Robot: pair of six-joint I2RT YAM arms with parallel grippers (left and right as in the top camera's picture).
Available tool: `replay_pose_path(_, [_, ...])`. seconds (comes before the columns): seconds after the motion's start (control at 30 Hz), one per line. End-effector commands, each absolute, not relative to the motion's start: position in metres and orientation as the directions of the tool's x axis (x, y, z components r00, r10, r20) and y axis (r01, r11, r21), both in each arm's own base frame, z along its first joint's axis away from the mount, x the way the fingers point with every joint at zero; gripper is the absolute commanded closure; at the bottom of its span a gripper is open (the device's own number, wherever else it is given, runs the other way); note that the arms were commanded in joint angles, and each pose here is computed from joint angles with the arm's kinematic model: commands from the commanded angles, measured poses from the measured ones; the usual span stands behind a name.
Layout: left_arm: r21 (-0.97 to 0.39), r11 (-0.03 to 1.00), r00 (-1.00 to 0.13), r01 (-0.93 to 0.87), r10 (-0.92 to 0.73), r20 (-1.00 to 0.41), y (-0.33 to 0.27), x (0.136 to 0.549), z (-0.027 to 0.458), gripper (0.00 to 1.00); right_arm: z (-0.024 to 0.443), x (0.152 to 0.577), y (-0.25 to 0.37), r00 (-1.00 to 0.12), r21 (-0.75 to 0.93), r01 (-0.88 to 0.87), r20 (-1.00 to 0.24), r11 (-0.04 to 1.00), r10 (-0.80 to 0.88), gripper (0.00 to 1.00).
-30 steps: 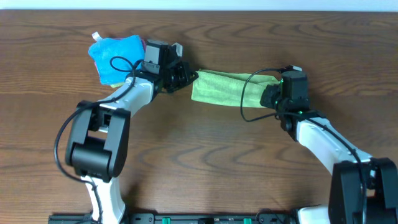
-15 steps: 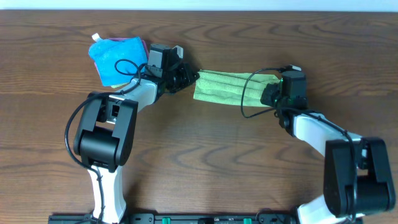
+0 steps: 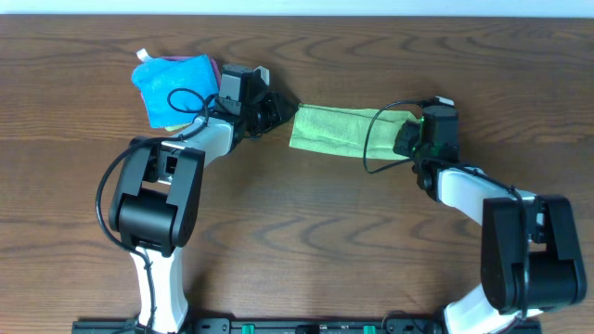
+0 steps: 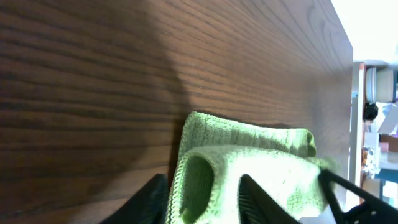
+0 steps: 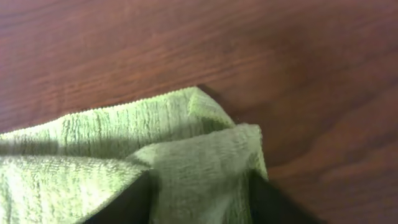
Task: Fold the cloth
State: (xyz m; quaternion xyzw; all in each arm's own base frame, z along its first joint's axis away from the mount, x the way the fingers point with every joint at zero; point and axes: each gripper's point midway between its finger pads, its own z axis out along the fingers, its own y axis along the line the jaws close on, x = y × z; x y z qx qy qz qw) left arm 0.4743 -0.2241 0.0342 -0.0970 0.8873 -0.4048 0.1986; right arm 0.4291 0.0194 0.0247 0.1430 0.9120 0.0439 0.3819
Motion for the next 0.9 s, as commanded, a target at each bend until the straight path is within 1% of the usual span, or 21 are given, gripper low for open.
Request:
replay_pose_path(0.0, [-0.778, 0.628, -0.906, 0.021, -0.317, -0.281, -0.228, 0.48, 0.045, 0.55, 0.029, 0.428, 0.026, -0.677, 0.201, 0.21, -0.677, 0.957, 0.29, 0.4])
replay_pose_path(0.07, [-0.795, 0.604, -0.907, 0.053, -0.303, -0.291, -0.234, 0.484, 0.058, 0.5, 0.039, 0.423, 0.028, -0.673, 0.224, 0.224, -0.669, 0.948, 0.317, 0.35])
replay_pose_path(0.1, [-0.8, 0.597, -0.908, 0.063, -0.299, -0.294, -0.236, 0.486, 0.063, 0.48, 0.046, 0.422, 0.028, -0.668, 0.228, 0.223, -0.672, 0.948, 0.319, 0.3])
replay_pose_path(0.17, [-0.81, 0.581, -0.913, 0.075, -0.287, -0.29, -0.24, 0.488, 0.073, 0.47, 0.061, 0.418, 0.028, -0.659, 0.233, 0.221, -0.68, 0.947, 0.321, 0.27])
replay_pose_path(0.23, [-0.819, 0.568, -0.923, 0.074, -0.272, -0.273, -0.244, 0.489, 0.083, 0.46, 0.081, 0.412, 0.027, -0.642, 0.244, 0.221, -0.692, 0.944, 0.329, 0.22])
replay_pose_path(0.27, [-0.824, 0.562, -0.927, 0.074, -0.265, -0.264, -0.246, 0.489, 0.088, 0.49, 0.093, 0.408, 0.027, -0.629, 0.26, 0.228, -0.696, 0.938, 0.346, 0.2])
replay_pose_path(0.3, [-0.829, 0.553, -0.931, 0.079, -0.256, -0.259, -0.249, 0.488, 0.093, 0.55, 0.101, 0.404, 0.026, -0.621, 0.27, 0.233, -0.698, 0.934, 0.357, 0.18])
replay_pose_path(0.33, [-0.832, 0.549, -0.935, 0.08, -0.248, -0.254, -0.252, 0.488, 0.097, 0.66, 0.111, 0.399, 0.026, -0.613, 0.28, 0.238, -0.699, 0.93, 0.367, 0.14])
replay_pose_path(0.37, [-0.832, 0.55, -0.937, 0.078, -0.245, -0.249, -0.254, 0.488, 0.099, 0.75, 0.118, 0.393, 0.025, -0.61, 0.291, 0.247, -0.694, 0.924, 0.382, 0.08])
replay_pose_path(0.43, [-0.831, 0.551, -0.942, 0.078, -0.233, -0.243, -0.259, 0.484, 0.099, 0.87, 0.124, 0.378, 0.024, -0.616, 0.318, 0.289, -0.66, 0.903, 0.429, 0.05])
replay_pose_path(0.5, [-0.822, 0.565, -0.946, 0.068, -0.225, -0.234, -0.265, 0.479, 0.094, 0.94, 0.123, 0.365, 0.025, -0.629, 0.349, 0.329, -0.612, 0.878, 0.479, 0.01])
replay_pose_path(0.63, [-0.747, 0.663, -0.939, 0.046, -0.227, -0.259, -0.283, 0.47, 0.075, 0.94, 0.112, 0.351, 0.037, -0.677, 0.398, 0.347, -0.521, 0.849, 0.521, 0.01])
replay_pose_path(0.87, [-0.653, 0.755, -0.921, 0.054, -0.215, -0.325, -0.292, 0.468, 0.054, 0.95, 0.076, 0.351, 0.025, -0.693, 0.392, 0.441, -0.423, 0.807, 0.584, 0.01])
